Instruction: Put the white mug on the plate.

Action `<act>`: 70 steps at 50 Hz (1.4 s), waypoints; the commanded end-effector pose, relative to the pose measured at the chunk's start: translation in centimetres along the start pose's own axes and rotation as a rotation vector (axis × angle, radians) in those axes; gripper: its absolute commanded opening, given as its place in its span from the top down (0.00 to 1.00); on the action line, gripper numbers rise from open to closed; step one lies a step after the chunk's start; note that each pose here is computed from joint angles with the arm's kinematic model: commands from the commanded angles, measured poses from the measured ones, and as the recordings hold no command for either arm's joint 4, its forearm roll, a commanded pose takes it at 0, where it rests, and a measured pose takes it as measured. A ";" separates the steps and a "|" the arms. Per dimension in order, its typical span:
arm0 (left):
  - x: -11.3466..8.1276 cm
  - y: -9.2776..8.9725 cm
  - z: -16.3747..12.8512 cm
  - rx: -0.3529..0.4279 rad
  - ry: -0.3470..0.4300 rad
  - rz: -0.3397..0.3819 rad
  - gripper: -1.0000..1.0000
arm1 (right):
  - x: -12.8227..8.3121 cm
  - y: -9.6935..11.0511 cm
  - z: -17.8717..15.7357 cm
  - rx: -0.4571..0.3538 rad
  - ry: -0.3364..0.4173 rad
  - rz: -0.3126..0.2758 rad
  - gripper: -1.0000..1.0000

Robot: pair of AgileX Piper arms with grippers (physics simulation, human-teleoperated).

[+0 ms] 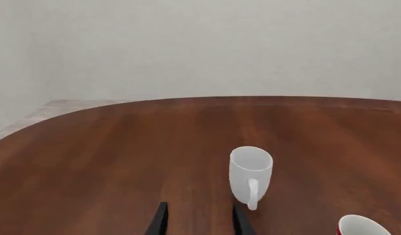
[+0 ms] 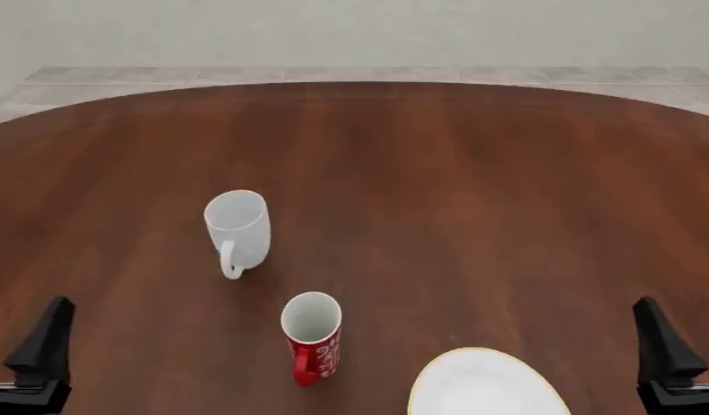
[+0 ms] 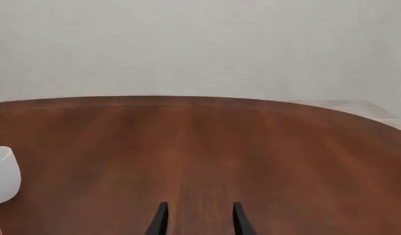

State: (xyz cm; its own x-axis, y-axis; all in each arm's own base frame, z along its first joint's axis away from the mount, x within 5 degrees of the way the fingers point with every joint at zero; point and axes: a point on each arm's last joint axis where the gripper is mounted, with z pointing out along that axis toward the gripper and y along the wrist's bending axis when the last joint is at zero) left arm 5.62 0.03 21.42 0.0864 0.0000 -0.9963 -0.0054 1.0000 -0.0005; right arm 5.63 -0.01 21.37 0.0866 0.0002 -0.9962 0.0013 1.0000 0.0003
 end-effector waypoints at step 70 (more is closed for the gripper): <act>-6.4 -2.6 7.0 0.195 0.334 -0.100 0.00 | -0.1 0.1 0.1 -0.009 0.000 -0.002 0.00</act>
State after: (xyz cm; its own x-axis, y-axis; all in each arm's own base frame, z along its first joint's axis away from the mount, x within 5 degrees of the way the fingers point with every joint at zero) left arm 9.73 -1.75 28.12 -0.1596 -0.0337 -0.9866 0.1671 0.9841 -0.0606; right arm 5.74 0.05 21.51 0.0862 -0.0021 -0.9963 -0.0076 1.0000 -0.0028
